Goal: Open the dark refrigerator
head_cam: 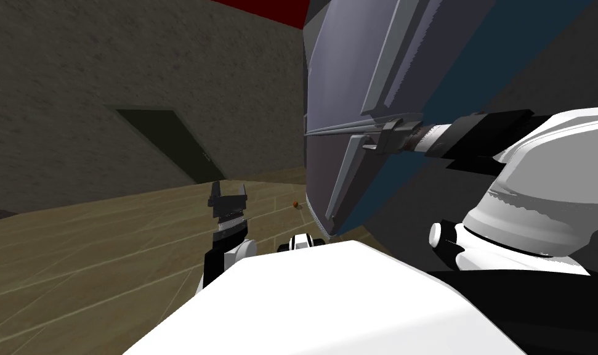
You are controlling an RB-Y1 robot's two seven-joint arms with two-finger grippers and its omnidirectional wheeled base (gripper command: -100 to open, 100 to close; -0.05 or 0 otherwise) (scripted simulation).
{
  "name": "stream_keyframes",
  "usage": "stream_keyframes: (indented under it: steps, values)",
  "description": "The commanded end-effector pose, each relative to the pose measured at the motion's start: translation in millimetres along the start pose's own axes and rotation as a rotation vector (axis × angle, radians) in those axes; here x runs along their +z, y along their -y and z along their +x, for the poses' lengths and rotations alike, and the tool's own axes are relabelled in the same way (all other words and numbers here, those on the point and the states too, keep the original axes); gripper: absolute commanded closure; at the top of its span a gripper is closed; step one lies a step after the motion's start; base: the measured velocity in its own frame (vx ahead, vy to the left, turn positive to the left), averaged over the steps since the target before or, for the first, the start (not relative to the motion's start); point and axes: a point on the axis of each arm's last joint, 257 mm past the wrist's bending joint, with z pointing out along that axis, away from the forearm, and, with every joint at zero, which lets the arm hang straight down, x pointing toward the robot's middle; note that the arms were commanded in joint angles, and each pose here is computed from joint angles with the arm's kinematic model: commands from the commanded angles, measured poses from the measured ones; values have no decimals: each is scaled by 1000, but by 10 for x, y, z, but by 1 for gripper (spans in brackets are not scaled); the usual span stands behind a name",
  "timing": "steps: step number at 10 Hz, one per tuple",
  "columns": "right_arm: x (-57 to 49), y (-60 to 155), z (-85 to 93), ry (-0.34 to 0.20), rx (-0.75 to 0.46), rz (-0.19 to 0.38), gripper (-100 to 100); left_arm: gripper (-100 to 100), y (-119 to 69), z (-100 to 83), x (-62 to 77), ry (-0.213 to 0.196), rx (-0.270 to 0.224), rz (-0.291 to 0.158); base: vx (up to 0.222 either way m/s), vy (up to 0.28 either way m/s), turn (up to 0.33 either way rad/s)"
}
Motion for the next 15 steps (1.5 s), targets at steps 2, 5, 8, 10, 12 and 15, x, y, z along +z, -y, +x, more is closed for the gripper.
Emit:
stream_keyframes:
  steps: [2, 5, 8, 10, 12, 15]
  values:
    - [-57, 156, -437, 108, 2, 42, 100, 0, 0, 0, 0, 0, 0, 0, 144, -8, -355]
    - [-112, 235, -682, 169, -1, 64, 100, 0, 0, 1, 1, 0, 0, 0, 100, -8, -205]
    - [-215, 332, -1051, 261, -8, 92, 100, 0, 0, 0, 0, 0, 0, 0, 127, 5, -331]
    - [-195, 626, -1010, 299, 49, 151, 100, 0, 0, 1, 1, 0, 0, 0, 27, 92, -58]
    - [-136, 665, -994, 358, 174, 164, 100, 0, -1, 2, 1, 0, -1, 0, -66, 261, -53]
    - [-145, 783, -838, 386, 332, 206, 100, 0, 0, 1, 1, 0, 0, 0, -11, 12, -28]
